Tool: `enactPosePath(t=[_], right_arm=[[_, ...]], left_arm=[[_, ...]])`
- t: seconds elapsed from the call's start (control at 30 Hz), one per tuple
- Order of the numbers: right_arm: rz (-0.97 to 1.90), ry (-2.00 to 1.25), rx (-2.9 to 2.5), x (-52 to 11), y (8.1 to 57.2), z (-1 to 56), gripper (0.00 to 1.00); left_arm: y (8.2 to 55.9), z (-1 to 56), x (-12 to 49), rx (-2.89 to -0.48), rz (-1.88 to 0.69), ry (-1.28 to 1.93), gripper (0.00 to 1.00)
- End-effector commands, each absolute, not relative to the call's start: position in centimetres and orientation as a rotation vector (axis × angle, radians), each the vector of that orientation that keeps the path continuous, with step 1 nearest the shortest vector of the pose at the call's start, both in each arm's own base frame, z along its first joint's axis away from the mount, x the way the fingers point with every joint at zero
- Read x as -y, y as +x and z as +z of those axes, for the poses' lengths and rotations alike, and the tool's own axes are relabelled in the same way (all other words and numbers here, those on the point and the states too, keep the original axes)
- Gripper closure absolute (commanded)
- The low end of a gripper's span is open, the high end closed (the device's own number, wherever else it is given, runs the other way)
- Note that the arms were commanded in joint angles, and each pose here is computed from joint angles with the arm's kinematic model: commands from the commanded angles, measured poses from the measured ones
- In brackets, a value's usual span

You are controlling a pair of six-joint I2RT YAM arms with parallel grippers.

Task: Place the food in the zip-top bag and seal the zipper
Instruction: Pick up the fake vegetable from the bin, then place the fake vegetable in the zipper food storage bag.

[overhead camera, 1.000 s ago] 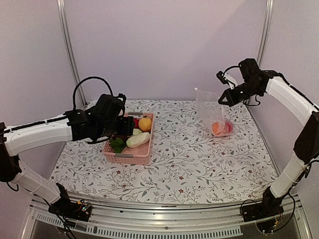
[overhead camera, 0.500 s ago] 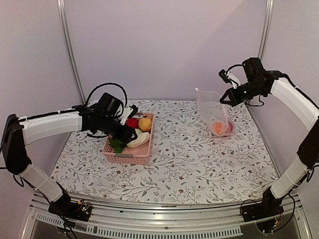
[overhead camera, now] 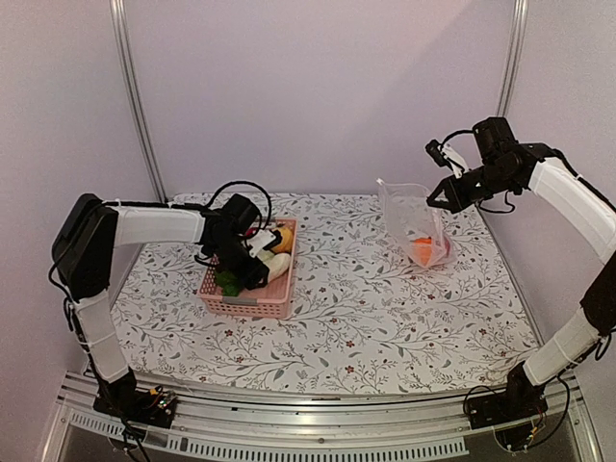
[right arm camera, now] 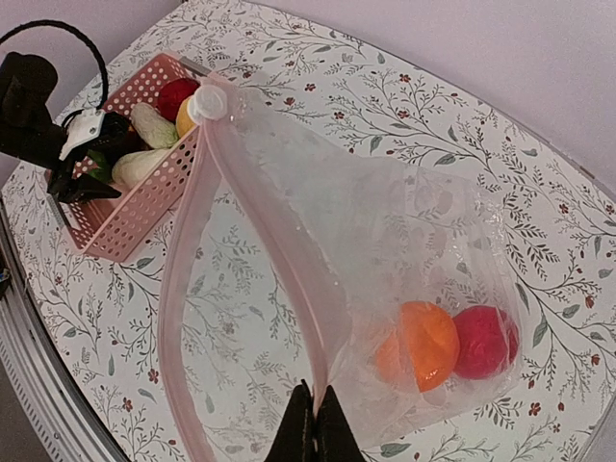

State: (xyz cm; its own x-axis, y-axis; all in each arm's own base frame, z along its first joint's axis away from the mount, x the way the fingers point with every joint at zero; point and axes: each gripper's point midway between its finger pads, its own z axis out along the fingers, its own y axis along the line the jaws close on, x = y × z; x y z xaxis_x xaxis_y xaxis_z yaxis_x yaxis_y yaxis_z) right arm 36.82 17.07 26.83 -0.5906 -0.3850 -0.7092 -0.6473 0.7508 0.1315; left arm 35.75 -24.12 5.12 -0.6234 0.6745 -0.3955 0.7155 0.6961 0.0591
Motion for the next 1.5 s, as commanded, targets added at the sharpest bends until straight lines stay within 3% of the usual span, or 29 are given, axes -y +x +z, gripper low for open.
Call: enactPosePath(t=[0.0,0.27,0.4,0.57,0.8,1.1,1.47], right_arm=[[0.515,-0.790,-2.227,-17.4,36.2,27.5,1.00],[0.518,-0.787,-2.232,-17.4,36.2,27.3,1.00],[0.521,-0.787,-2.235,-17.4,36.2,27.1,1.00],[0.521,-0.789,-2.243,-17.5,36.3,26.8,1.00],[0.518,-0.790,-2.255,-17.4,36.4,26.2,1.00],[0.502,-0.799,-2.264,-17.7,36.7,25.9,1.00],[0.436,-0.817,-2.261,-17.7,36.6,26.0,1.00]], left_arm=[[37.5,4.5,24.1,-2.470,-0.092,1.112,0.29],[38.2,4.6,24.3,-2.439,-0.083,1.087,0.40],[38.2,6.9,24.2,-2.411,-0.095,1.030,0.55],[36.3,10.4,25.0,-2.382,-0.239,0.989,0.66],[33.6,16.6,25.8,-2.355,-0.351,0.862,0.68],[27.4,29.7,37.9,-2.043,-1.063,0.735,0.72],[23.3,32.3,49.8,-1.966,-1.725,0.679,0.72]])
